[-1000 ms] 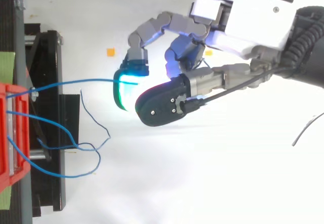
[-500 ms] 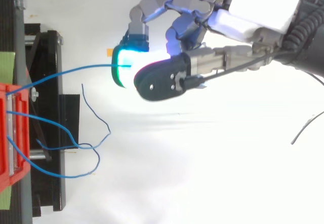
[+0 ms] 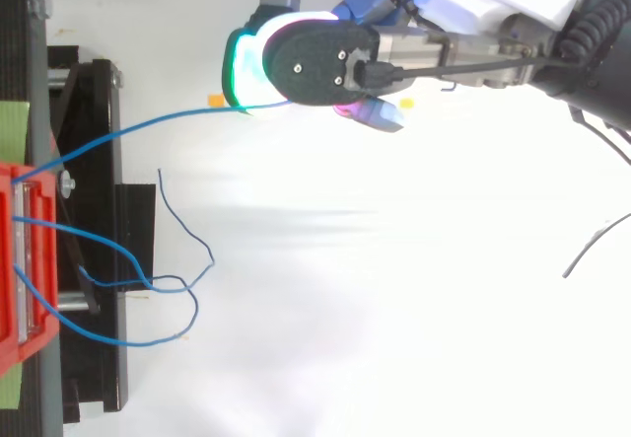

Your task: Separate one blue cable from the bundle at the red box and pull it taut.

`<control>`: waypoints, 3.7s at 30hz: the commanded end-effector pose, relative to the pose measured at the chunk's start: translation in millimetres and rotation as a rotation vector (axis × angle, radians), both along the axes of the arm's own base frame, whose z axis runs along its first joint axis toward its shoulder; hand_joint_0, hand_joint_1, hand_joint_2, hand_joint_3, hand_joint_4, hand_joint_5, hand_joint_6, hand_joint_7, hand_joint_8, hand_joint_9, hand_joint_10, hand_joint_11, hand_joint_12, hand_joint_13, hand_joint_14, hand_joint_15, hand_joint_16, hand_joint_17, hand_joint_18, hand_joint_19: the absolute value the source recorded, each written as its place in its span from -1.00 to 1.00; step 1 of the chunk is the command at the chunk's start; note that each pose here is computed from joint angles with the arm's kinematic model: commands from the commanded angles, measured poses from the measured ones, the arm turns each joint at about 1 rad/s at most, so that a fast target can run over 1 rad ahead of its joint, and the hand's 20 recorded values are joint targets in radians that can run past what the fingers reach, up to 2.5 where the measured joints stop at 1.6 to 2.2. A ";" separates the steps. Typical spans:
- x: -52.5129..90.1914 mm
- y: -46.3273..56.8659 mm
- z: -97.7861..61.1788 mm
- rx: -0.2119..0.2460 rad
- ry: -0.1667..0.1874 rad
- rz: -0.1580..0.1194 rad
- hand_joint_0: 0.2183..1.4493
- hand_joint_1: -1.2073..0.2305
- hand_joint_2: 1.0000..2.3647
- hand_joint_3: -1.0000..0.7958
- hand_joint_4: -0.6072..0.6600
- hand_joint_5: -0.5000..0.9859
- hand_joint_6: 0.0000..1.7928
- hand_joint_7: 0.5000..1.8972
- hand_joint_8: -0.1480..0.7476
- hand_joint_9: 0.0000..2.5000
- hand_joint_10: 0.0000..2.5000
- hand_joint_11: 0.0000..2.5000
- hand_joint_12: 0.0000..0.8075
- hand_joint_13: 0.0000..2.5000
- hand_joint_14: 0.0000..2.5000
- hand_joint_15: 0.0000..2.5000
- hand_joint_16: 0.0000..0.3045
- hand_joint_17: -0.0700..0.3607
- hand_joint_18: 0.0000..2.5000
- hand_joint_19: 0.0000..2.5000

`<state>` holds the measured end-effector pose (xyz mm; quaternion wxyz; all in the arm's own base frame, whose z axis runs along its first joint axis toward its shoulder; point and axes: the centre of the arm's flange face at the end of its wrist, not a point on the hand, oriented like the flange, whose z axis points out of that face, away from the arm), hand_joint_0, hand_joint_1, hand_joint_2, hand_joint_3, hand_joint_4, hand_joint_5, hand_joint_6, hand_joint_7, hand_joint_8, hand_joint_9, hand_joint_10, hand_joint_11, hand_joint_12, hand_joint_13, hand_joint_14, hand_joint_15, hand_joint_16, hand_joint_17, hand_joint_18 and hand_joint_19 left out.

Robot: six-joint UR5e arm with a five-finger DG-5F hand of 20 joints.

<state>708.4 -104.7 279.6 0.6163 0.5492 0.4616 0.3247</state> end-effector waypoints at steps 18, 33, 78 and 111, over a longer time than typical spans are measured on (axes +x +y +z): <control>4.7 3.7 3.6 -0.015 -0.035 -0.001 -0.33 -0.31 -1.00 -0.44 0.12 -0.58 0.00 -0.21 0.13 -0.21 -0.09 0.36 0.02 0.13 -0.92 0.36 -0.58 -0.01 -0.18 -0.24; 5.2 7.0 3.6 -0.015 -0.035 0.003 -0.39 -0.42 -1.00 -0.44 0.13 -0.57 0.01 -0.18 0.14 -0.22 -0.07 0.36 0.03 0.13 -0.92 0.37 -0.58 -0.01 -0.19 -0.26; 5.4 10.1 3.5 -0.012 -0.034 0.006 -0.17 -0.48 -0.96 0.11 -0.26 -0.51 0.07 0.27 0.12 -0.10 -0.08 0.39 -0.01 0.18 -0.97 0.39 -0.61 -0.05 -0.16 -0.25; -14.8 35.1 -34.1 0.089 0.085 0.208 -0.14 -0.45 -0.97 0.04 -0.25 -0.52 0.07 0.21 0.06 -0.08 -0.12 0.41 -0.03 0.17 -0.91 0.38 -0.62 -0.07 -0.16 -0.24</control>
